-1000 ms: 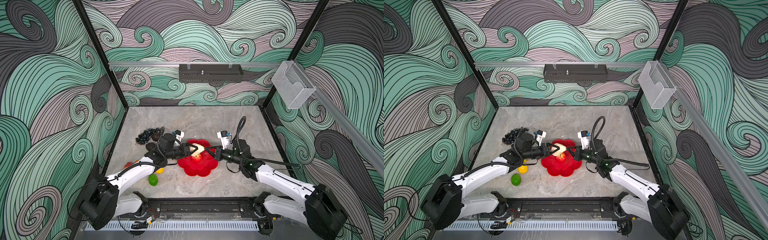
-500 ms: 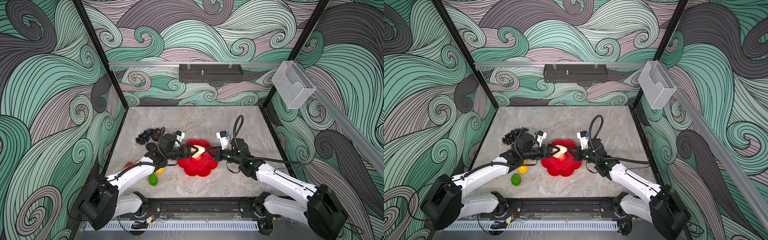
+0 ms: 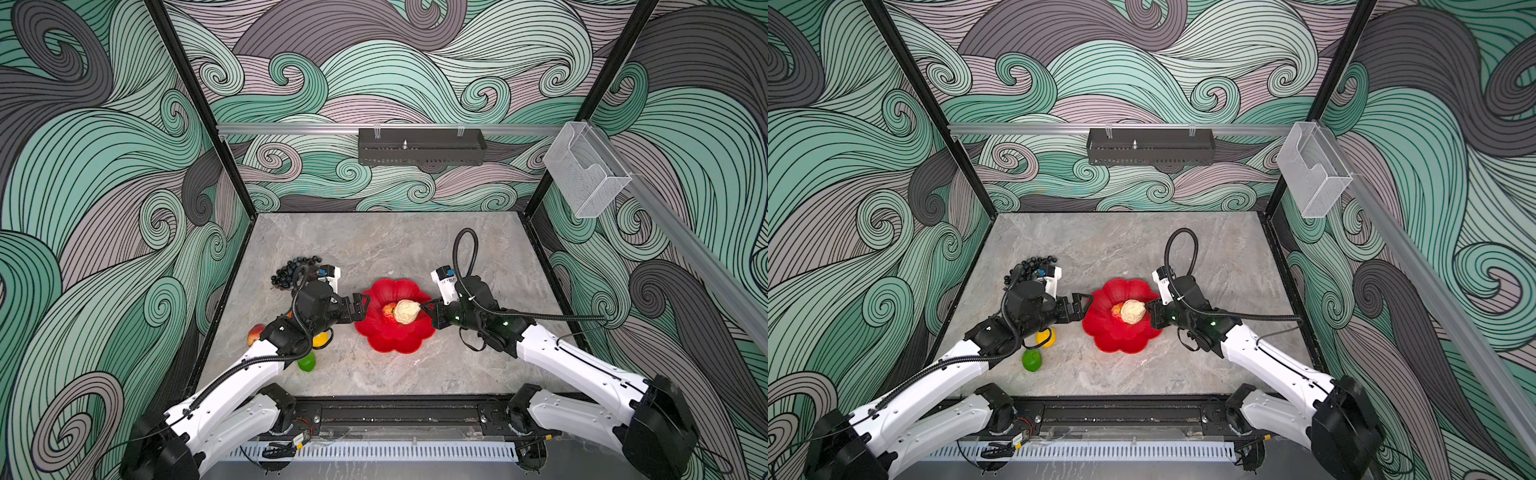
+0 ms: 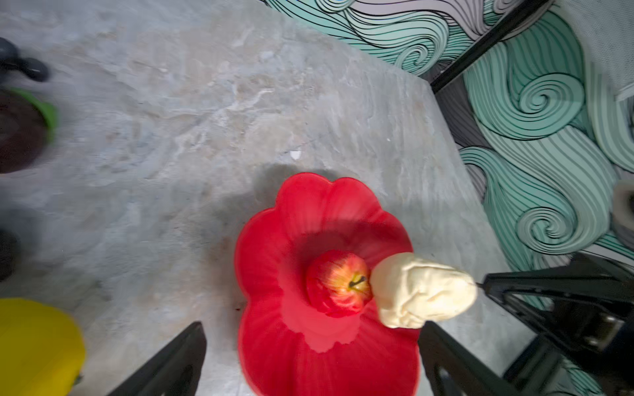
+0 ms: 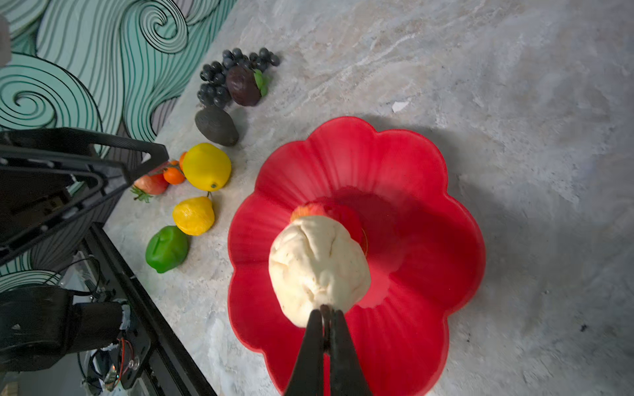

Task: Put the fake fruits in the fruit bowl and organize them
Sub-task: 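Open the left gripper and draw it back while the right holds the squash, then lower the squash with the right gripper into the bowl beside the apple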

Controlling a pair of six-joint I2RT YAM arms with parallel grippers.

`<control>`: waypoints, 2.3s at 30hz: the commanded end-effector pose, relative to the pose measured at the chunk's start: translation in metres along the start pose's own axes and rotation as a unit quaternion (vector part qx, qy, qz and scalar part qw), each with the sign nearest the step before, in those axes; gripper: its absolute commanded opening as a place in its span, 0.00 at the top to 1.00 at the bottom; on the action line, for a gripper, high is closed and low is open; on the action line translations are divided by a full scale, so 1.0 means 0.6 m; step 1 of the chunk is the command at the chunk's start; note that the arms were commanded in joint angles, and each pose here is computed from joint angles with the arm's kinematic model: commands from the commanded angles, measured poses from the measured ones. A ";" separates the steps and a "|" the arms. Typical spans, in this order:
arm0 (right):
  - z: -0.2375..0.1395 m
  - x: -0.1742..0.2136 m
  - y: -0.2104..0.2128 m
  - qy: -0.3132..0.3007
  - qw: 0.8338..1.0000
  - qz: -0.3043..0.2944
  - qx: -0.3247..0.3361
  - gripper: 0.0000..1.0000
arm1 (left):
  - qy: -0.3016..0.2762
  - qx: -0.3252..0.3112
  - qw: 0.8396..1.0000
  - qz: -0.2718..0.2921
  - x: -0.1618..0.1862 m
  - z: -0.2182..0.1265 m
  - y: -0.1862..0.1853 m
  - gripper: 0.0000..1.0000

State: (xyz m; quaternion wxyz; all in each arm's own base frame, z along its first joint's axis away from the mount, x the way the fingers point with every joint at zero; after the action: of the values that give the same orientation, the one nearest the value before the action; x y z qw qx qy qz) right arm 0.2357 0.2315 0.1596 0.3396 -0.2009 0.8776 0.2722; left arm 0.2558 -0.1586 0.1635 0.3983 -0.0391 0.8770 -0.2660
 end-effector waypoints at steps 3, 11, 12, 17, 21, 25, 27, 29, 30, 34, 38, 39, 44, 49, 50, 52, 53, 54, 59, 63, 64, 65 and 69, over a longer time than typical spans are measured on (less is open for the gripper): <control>-0.025 0.012 -0.004 0.025 0.999 -0.011 0.021 1.00 | -0.055 -0.080 0.995 0.035 -0.011 -0.013 0.062 0.01; -0.012 0.047 -0.024 0.066 0.997 -0.003 0.050 1.00 | -0.060 -0.074 0.995 0.032 -0.013 -0.018 0.060 0.01; -0.008 0.046 -0.024 0.067 0.996 -0.004 0.050 1.00 | -0.060 -0.073 0.995 0.032 -0.013 -0.019 0.059 0.01; 0.016 0.042 -0.022 0.086 0.994 -0.018 0.064 1.00 | -0.061 -0.071 0.995 0.031 -0.014 -0.022 0.058 0.01; 0.041 0.044 -0.017 0.117 0.990 -0.041 0.071 1.00 | -0.065 -0.077 0.994 0.032 -0.015 -0.026 0.062 0.01; 0.059 0.046 -0.016 0.141 0.985 -0.063 0.083 1.00 | -0.069 -0.083 0.994 0.032 -0.016 -0.029 0.066 0.01; 0.062 0.044 -0.014 0.143 0.983 -0.072 0.087 1.00 | -0.068 -0.083 0.994 0.032 -0.016 -0.029 0.066 0.01; 0.065 0.040 -0.010 0.141 0.983 -0.079 0.088 1.00 | -0.068 -0.082 0.994 0.033 -0.016 -0.028 0.065 0.02; 0.066 0.038 -0.008 0.141 0.983 -0.082 0.089 1.00 | -0.067 -0.083 0.994 0.032 -0.015 -0.027 0.066 0.01; 0.067 0.031 -0.001 0.140 0.981 -0.095 0.091 1.00 | -0.065 -0.084 0.994 0.033 -0.015 -0.024 0.066 0.01; 0.067 0.023 0.006 0.137 0.981 -0.102 0.090 1.00 | -0.062 -0.085 0.994 0.033 -0.014 -0.021 0.067 0.01; 0.066 0.020 0.008 0.135 0.981 -0.106 0.091 1.00 | -0.062 -0.086 0.994 0.033 -0.013 -0.021 0.067 0.01; 0.063 0.011 0.008 0.137 0.976 -0.132 0.109 1.00 | -0.062 -0.091 0.993 0.034 -0.014 -0.021 0.069 0.01; 0.068 0.011 0.014 0.148 0.968 -0.161 0.123 1.00 | -0.063 -0.092 0.993 0.035 -0.014 -0.021 0.070 0.01; 0.069 0.010 0.015 0.149 0.966 -0.166 0.127 1.00 | -0.063 -0.092 0.993 0.035 -0.014 -0.021 0.070 0.01; 0.071 0.011 0.017 0.154 0.963 -0.177 0.133 1.00 | -0.063 -0.092 0.993 0.035 -0.014 -0.021 0.071 0.01; 0.072 0.013 0.017 0.158 0.961 -0.180 0.135 1.00 | -0.063 -0.092 0.993 0.035 -0.014 -0.021 0.070 0.01; 0.073 0.014 0.018 0.161 0.960 -0.183 0.136 1.00 | -0.063 -0.092 0.993 0.035 -0.014 -0.021 0.071 0.01; 0.080 0.019 0.020 0.176 0.953 -0.198 0.146 1.00 | -0.062 -0.094 0.993 0.036 -0.013 -0.021 0.071 0.01; 0.088 0.019 0.026 0.180 0.951 -0.204 0.145 0.96 | -0.062 -0.095 0.993 0.037 -0.013 -0.021 0.072 0.01; 0.090 0.020 0.028 0.181 0.951 -0.204 0.142 0.95 | -0.063 -0.096 0.993 0.037 -0.014 -0.020 0.072 0.01; 0.092 0.021 0.032 0.182 0.952 -0.205 0.139 0.94 | -0.062 -0.096 0.993 0.037 -0.014 -0.020 0.072 0.01; 0.100 0.022 0.039 0.185 0.951 -0.207 0.134 0.88 | -0.061 -0.097 0.993 0.038 -0.013 -0.019 0.073 0.01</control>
State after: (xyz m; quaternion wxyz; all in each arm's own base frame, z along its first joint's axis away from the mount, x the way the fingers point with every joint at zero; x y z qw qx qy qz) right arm 0.2444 0.2812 0.1213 0.2497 -0.3706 0.8937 0.0404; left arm 0.2548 -0.1180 0.1465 0.4458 -0.0582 0.8759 -0.1748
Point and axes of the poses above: each gripper's point midway between its finger pads, its own z axis out along the fingers, its own y axis along the line the jaws close on, x = y × z, the point moved 1 cm from there along -z, back along the fingers, and after that the axes turned 4 degrees about -z, right-handed, at the moved point
